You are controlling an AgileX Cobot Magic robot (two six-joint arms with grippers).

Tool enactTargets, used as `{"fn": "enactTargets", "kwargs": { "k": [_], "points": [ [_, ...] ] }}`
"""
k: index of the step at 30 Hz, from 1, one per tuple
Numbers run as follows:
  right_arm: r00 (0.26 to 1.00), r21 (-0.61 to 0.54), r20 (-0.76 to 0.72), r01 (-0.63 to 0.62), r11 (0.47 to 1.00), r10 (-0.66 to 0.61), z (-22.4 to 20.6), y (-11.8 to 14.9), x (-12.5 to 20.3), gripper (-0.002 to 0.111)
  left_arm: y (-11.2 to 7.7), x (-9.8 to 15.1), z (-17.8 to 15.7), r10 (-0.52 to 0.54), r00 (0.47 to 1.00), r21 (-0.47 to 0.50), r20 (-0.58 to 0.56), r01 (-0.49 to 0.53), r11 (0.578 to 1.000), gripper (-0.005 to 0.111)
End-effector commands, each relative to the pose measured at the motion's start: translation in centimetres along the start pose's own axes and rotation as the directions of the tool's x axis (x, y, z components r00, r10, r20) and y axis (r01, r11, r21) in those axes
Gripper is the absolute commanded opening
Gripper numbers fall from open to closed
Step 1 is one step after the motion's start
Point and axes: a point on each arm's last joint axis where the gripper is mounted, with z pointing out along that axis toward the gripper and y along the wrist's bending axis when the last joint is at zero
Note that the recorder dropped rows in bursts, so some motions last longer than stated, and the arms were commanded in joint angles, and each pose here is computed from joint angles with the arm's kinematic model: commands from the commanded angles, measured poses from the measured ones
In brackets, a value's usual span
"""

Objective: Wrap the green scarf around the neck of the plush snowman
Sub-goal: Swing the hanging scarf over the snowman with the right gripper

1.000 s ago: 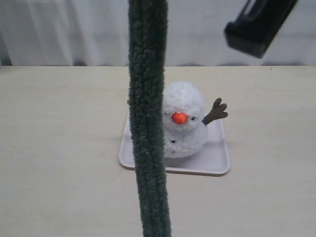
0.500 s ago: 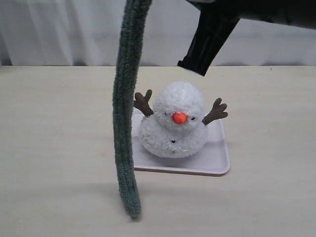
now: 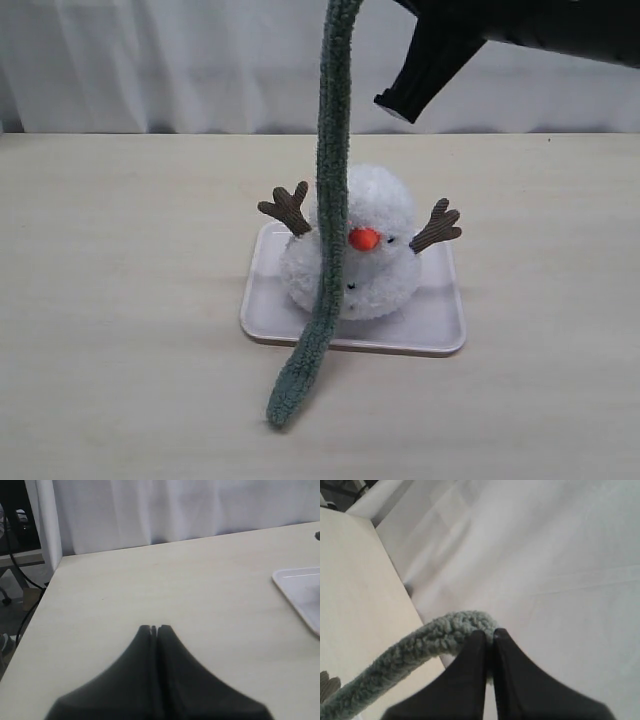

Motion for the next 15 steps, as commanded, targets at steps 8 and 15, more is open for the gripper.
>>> {"fn": "enactTargets", "kwargs": {
  "k": [8,15],
  "points": [
    [0.996,0.051,0.081,0.044,0.998,-0.048,3.0,0.6,0.9,0.004,0.0,-0.1,0.0,-0.003,1.000,0.006,0.014,0.003,1.000,0.000],
    [1.000,0.073,0.006,0.009,0.997,-0.009,4.2,-0.3,3.5,0.004,0.0,-0.1,0.0,-0.003,1.000,0.006,0.014,0.003,1.000,0.000]
  ]
}}
